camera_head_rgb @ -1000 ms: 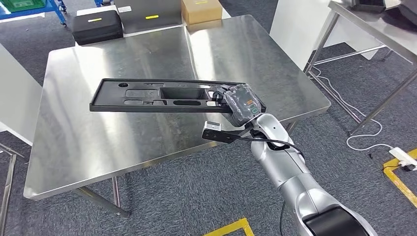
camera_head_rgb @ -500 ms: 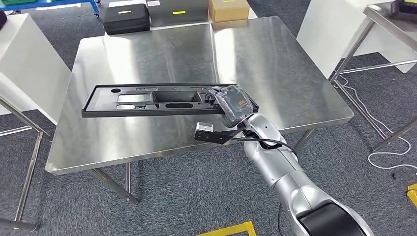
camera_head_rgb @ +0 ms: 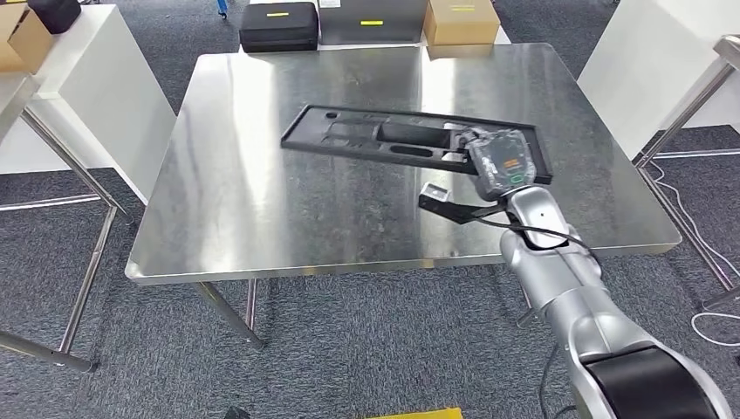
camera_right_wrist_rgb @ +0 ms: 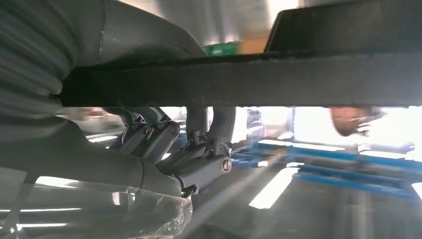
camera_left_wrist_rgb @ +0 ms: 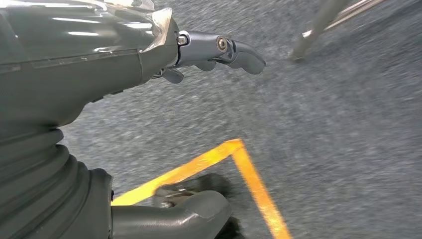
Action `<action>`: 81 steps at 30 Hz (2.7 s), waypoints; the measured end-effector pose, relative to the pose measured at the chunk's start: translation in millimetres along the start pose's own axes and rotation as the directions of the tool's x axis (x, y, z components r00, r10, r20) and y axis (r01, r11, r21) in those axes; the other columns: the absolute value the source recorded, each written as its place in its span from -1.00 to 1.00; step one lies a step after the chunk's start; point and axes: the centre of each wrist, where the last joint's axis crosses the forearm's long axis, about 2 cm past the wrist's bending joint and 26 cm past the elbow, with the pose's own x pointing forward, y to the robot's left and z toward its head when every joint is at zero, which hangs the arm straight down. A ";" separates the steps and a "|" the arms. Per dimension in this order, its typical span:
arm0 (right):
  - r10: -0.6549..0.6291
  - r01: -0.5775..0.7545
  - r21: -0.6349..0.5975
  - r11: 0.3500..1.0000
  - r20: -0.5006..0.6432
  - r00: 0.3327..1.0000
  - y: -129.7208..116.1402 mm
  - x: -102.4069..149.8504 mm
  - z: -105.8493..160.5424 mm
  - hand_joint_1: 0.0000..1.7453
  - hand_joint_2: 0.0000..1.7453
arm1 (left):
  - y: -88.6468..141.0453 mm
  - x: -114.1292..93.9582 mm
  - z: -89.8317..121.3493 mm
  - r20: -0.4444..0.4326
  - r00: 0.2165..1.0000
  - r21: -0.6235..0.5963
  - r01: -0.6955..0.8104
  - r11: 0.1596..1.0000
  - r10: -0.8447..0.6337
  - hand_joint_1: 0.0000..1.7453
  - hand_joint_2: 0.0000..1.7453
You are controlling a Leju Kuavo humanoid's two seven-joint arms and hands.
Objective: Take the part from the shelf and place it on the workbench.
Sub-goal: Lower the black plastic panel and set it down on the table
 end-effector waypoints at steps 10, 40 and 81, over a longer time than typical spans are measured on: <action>0.072 -0.061 0.072 0.996 -0.175 0.982 7.1 -54.4 20.0 0.98 1.00 | 1.1 -1.2 0.9 0.035 0.999 0.072 -0.013 0.997 0.010 -1.00 1.00; 0.078 -0.048 0.157 0.986 -0.191 0.979 0.4 -102.1 29.1 0.98 1.00 | 5.1 -0.3 -0.7 0.040 0.999 0.122 -0.034 0.992 0.029 -1.00 1.00; 0.052 -0.033 0.133 0.991 -0.143 0.988 14.1 -98.2 44.5 -1.00 1.00 | 7.6 -7.4 3.9 0.012 1.000 0.158 -0.007 0.987 0.005 -1.00 -1.00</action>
